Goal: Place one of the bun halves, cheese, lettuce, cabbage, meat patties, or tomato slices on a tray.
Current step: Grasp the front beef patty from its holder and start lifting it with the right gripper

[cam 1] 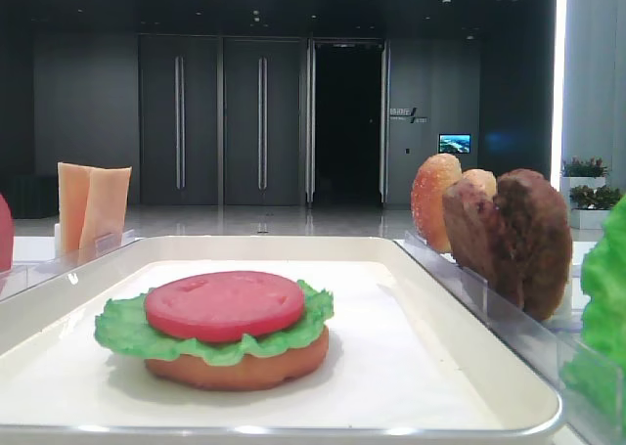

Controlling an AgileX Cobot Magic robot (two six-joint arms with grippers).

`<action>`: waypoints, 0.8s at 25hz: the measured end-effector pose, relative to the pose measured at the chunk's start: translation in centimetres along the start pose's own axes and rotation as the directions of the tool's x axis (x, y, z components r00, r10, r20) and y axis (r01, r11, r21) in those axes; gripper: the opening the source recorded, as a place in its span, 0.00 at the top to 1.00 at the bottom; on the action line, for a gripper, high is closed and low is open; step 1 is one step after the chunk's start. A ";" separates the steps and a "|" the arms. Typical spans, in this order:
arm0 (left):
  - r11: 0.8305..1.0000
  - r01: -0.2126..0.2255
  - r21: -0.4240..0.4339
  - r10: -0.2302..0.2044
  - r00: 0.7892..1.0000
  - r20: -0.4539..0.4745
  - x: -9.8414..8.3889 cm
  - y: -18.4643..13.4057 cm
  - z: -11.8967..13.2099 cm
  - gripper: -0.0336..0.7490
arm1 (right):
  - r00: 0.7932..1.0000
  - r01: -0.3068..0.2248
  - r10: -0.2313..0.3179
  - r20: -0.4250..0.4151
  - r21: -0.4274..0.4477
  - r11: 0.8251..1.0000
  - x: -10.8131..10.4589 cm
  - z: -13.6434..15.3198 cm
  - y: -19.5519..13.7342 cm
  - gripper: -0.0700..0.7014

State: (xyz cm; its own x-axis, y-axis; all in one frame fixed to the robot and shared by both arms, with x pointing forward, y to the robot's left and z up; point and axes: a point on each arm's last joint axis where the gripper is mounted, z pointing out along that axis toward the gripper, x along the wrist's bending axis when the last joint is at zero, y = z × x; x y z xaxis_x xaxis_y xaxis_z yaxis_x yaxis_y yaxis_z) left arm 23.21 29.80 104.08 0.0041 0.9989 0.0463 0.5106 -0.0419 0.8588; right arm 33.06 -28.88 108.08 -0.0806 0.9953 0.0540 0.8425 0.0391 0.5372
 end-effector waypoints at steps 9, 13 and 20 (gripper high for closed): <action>1.000 0.010 0.000 -0.010 1.000 0.000 0.0 0.0 0.0 0.13 | 0.999 0.034 -0.033 -0.009 0.172 0.985 -0.2 2.4 8.6 0.38; 1.000 0.010 0.000 -0.010 1.000 0.000 0.0 0.0 0.0 0.16 | 0.999 0.038 -0.036 -0.012 0.209 0.977 -0.3 3.8 11.3 0.38; 1.000 0.010 0.000 -0.010 1.000 0.000 0.0 0.0 0.0 0.25 | 0.999 0.040 -0.037 -0.015 0.272 0.961 -0.5 6.8 14.6 0.38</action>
State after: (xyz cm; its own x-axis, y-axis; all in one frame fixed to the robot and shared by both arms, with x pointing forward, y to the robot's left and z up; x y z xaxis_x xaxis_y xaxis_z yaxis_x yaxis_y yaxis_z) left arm 23.21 29.80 104.08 -0.0010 0.9993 0.0378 0.5106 -0.0320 0.8592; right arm 49.01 -28.25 110.15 -0.1199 0.9917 0.0463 0.9517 0.1015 0.2896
